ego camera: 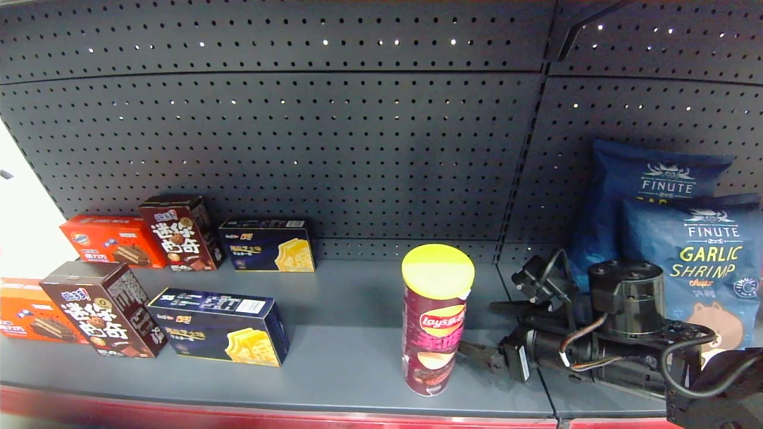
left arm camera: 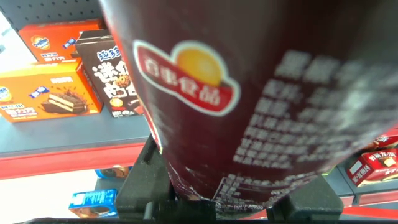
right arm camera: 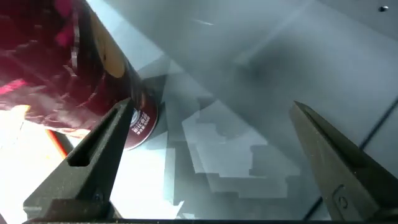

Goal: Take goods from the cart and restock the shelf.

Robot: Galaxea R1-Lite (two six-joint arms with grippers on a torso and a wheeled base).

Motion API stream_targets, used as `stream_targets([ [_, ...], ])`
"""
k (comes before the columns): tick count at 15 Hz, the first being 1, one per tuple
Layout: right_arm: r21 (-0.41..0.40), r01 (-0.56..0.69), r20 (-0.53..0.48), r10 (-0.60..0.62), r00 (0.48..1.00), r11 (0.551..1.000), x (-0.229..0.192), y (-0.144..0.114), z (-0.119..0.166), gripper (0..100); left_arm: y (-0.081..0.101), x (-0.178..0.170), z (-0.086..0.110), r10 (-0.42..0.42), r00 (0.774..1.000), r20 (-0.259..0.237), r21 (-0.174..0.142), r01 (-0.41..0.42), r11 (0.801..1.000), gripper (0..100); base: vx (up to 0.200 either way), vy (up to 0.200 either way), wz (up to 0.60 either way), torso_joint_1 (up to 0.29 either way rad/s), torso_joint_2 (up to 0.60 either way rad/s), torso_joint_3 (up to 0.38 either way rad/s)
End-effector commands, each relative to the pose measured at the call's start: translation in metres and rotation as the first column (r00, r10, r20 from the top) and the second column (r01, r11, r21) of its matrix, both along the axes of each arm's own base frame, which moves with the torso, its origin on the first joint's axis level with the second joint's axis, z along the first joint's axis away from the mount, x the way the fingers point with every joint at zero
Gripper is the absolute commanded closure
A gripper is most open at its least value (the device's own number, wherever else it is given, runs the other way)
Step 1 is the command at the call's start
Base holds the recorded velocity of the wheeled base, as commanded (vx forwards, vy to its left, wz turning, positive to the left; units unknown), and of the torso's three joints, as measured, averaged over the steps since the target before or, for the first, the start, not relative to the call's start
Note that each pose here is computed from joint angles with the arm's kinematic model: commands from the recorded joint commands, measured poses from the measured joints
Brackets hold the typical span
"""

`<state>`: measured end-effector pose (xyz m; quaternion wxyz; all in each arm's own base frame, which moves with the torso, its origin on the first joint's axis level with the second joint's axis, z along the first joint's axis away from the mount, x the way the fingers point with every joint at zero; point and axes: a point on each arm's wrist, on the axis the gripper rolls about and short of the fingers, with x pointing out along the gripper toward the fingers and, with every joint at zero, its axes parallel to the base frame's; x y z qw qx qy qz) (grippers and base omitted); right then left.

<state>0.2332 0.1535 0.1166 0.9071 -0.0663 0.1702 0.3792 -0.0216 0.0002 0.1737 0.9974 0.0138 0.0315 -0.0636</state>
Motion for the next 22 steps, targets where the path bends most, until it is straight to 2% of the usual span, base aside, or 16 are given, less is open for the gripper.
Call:
stream_targets([
  [1, -0.005, -0.01, -0.008, 0.01, 1.0, 1.0, -0.001, 0.003, -0.002, 0, 0.0, 0.0, 0.0, 0.001, 1.0, -0.001, 0.0, -0.001, 1.0, 100, 0.0, 0.0, 0.0, 0.0, 0.0, 0.0],
  [6, -0.001, -0.002, -0.003, 0.002, 1.0, 1.0, -0.004, -0.001, 0.0, 0, 0.0, 0.0, -0.001, 0.002, 1.0, -0.001, 0.001, -0.002, 1.0, 100, 0.0, 0.0, 0.0, 0.0, 0.0, 0.0],
  [7, 0.034, 0.015, 0.038, -0.017, 0.999, 0.999, -0.006, -0.007, 0.014, 0, 0.0, -0.001, 0.001, 0.002, 1.0, 0.006, 0.0, -0.002, 1.0, 100, 0.0, 0.0, 0.0, 0.0, 0.0, 0.0],
  [9, 0.069, 0.058, 0.103, -0.065, 0.993, 0.996, -0.019, -0.022, 0.037, 0, 0.0, -0.003, 0.016, -0.01, 0.999, 0.051, 0.0, 0.01, 1.0, 100, 0.0, 0.0, 0.0, 0.0, 0.0, 0.0],
  [10, 0.058, 0.1, 0.105, -0.105, 0.989, 0.993, -0.03, -0.029, 0.037, 0, 0.0, -0.001, 0.028, -0.03, 0.998, 0.059, 0.001, 0.03, 1.0, 100, 0.0, 0.0, 0.0, 0.0, 0.0, 0.0],
  [11, 0.051, 0.115, 0.103, -0.119, 0.988, 0.992, -0.033, -0.032, 0.035, 0, -0.001, 0.001, 0.032, -0.05, 0.997, 0.056, 0.001, 0.05, 0.999, 100, 0.0, 0.0, 0.0, 0.0, 0.0, 0.0],
  [12, 0.03, 0.147, 0.09, -0.15, 0.985, 0.989, -0.042, -0.038, 0.029, 0, -0.002, 0.005, 0.042, -0.135, 0.989, 0.057, 0.0, 0.136, 0.991, 100, 0.0, 0.0, 0.0, 0.0, 0.0, 0.0],
  [13, 0.004, 0.194, 0.08, -0.194, 0.978, 0.981, -0.043, -0.043, 0.022, 0, -0.004, 0.012, 0.046, -0.224, 0.974, 0.032, -0.003, 0.225, 0.974, 100, 0.0, 0.0, 0.0, 0.0, 0.0, 0.0],
  [14, -0.007, 0.23, 0.082, -0.229, 0.97, 0.973, -0.042, -0.044, 0.021, 0, -0.006, 0.017, 0.049, -0.263, 0.965, 0.015, -0.007, 0.263, 0.965, 100, 0.0, 0.0, 0.0, 0.0, 0.0, 0.0],
  [15, -0.025, 0.272, 0.075, -0.27, 0.96, 0.962, -0.04, -0.045, 0.017, 0, -0.009, 0.032, 0.055, -0.323, 0.946, -0.019, -0.017, 0.323, 0.946, 100, 0.0, 0.0, 0.0, 0.0, 0.0, 0.0],
  [17, -0.032, 0.274, 0.07, -0.271, 0.96, 0.961, -0.042, -0.045, 0.015, 0, -0.012, 0.053, 0.067, -0.347, 0.937, -0.038, -0.026, 0.347, 0.938, 100, 0.0, 0.0, 0.0, 0.0, 0.0, 0.0],
  [18, -0.037, 0.273, 0.066, -0.271, 0.96, 0.961, -0.042, -0.045, 0.014, 0, -0.017, 0.079, 0.081, -0.396, 0.918, -0.04, -0.032, 0.395, 0.918, 100, 0.0, 0.0, 0.0, 0.0, 0.0, 0.0],
  [19, -0.046, 0.273, 0.057, -0.27, 0.961, 0.961, -0.04, -0.044, 0.011, 0, -0.022, 0.099, 0.086, -0.454, 0.89, -0.048, -0.053, 0.452, 0.89, 100, 0.0, 0.0, 0.0, 0.0, 0.0, 0.0],
  [20, -0.051, 0.273, 0.049, -0.271, 0.961, 0.961, -0.039, -0.043, 0.009, 0, -0.026, 0.116, 0.088, -0.477, 0.878, -0.053, -0.071, 0.473, 0.878, 100, 0.0, 0.0, 0.0, 0.0, 0.0, 0.0],
  [21, -0.051, 0.27, 0.047, -0.268, 0.962, 0.961, -0.038, -0.043, 0.008, 0, -0.032, 0.133, 0.088, -0.506, 0.861, -0.046, -0.069, 0.503, 0.862, 100, 0.0, 0.0, 0.0, 0.0, 0.0, 0.0],
  [22, -0.053, 0.272, 0.045, -0.269, 0.962, 0.961, -0.036, -0.043, 0.008, 0, -0.041, 0.144, 0.088, -0.55, 0.834, -0.039, -0.071, 0.547, 0.834, 100, 0.0, 0.0, 0.0, 0.0, 0.0, 0.0],
])
